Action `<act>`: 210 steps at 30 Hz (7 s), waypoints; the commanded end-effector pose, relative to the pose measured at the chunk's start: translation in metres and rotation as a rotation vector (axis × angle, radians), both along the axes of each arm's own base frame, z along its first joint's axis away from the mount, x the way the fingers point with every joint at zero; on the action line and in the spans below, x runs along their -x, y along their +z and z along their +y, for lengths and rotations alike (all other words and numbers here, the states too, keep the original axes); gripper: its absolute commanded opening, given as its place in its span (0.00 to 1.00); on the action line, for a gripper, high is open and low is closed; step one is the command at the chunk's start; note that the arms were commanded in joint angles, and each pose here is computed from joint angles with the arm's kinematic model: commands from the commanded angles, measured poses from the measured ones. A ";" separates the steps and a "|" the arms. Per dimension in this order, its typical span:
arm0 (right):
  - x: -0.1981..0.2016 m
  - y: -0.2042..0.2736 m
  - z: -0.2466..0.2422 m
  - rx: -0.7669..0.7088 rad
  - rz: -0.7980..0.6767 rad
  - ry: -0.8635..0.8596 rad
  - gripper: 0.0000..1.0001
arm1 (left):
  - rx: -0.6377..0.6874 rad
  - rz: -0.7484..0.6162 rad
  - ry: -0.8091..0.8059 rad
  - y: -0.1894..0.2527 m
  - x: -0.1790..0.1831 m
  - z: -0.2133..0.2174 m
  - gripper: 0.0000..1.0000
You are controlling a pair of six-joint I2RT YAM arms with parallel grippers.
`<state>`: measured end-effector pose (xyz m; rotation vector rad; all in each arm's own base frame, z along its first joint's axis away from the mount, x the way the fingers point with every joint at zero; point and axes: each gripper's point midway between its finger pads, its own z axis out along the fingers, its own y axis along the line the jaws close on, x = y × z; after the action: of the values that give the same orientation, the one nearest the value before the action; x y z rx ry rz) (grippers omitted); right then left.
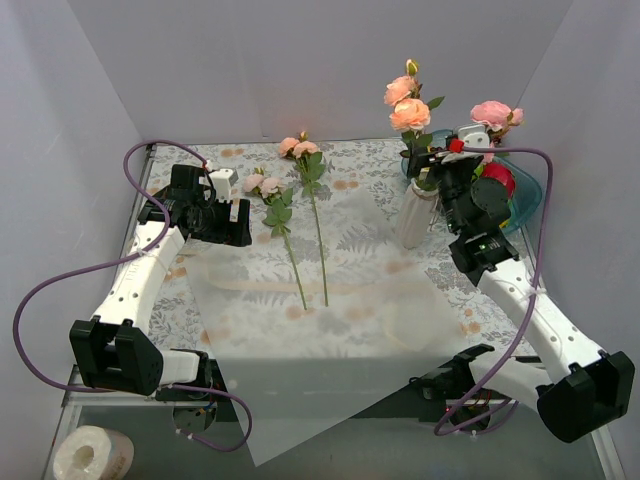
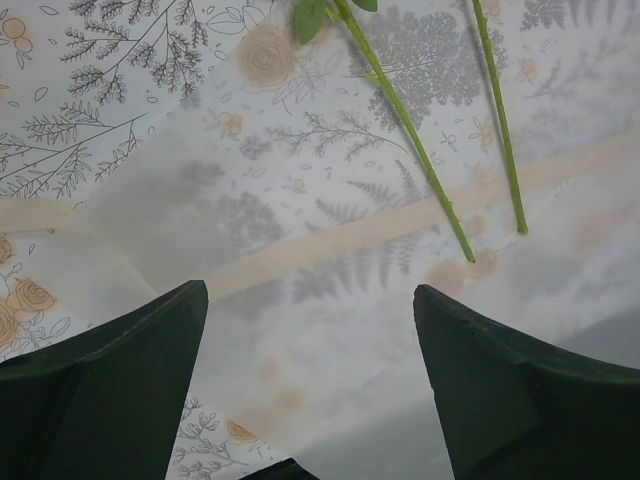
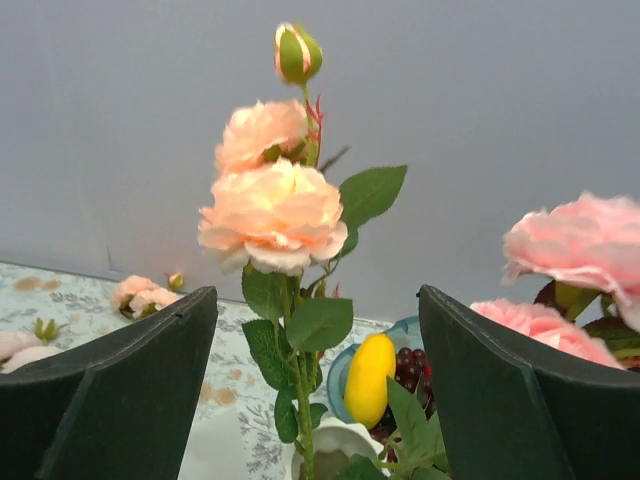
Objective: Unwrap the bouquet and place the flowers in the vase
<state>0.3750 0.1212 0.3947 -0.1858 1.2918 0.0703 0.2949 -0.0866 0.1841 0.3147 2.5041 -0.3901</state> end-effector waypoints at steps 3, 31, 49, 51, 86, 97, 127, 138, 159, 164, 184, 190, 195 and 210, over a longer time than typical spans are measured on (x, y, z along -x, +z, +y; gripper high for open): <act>0.034 0.095 0.009 -0.078 -0.166 0.132 0.91 | 0.022 -0.046 -0.009 0.019 0.001 -0.002 0.83; 0.007 -0.172 0.227 0.352 0.760 0.226 0.98 | 0.036 -0.043 0.069 0.037 -0.026 0.008 0.85; -0.079 -0.285 0.248 0.252 1.011 0.212 0.74 | 0.056 -0.044 0.061 0.020 -0.006 0.010 0.98; -0.080 -0.292 0.250 0.260 1.026 0.211 0.76 | 0.056 -0.050 0.060 0.020 -0.004 0.011 0.98; -0.076 -0.364 0.239 0.263 1.185 0.162 0.02 | 0.003 -0.073 0.062 0.013 0.002 0.020 0.98; -0.089 -0.270 0.239 0.123 1.026 0.140 0.01 | -0.003 -0.078 0.060 0.017 0.001 0.021 0.98; 0.093 0.202 0.063 -0.020 -0.491 0.182 0.01 | 0.045 -0.076 0.045 0.016 0.009 0.013 0.98; 0.097 0.215 0.027 0.064 -0.613 -0.049 0.01 | 0.059 -0.082 0.024 0.022 0.009 0.010 0.98; 0.049 0.167 -0.007 -0.035 -0.542 -0.157 0.01 | 0.040 -0.086 0.011 0.025 0.009 0.012 0.98; 0.048 0.157 -0.010 -0.080 -0.542 -0.161 0.01 | 0.032 -0.087 0.012 0.025 0.008 0.013 0.98; 0.016 0.054 -0.025 -0.110 -0.267 -0.145 0.01 | 0.043 -0.095 0.002 0.032 0.010 0.011 0.98; 0.007 0.023 -0.017 -0.080 -0.183 -0.109 0.01 | 0.037 -0.103 0.005 0.033 0.012 0.013 0.98; 0.005 0.014 -0.006 -0.063 -0.093 -0.044 0.51 | 0.053 -0.109 0.005 0.039 0.010 0.010 0.98; 0.062 0.067 0.009 -0.173 -0.112 0.172 0.90 | 0.058 -0.094 0.016 0.032 0.009 0.010 0.98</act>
<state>0.3362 0.1209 0.4087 -0.1388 1.2495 0.1963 0.2847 -0.0771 0.2047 0.2862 2.4387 -0.4279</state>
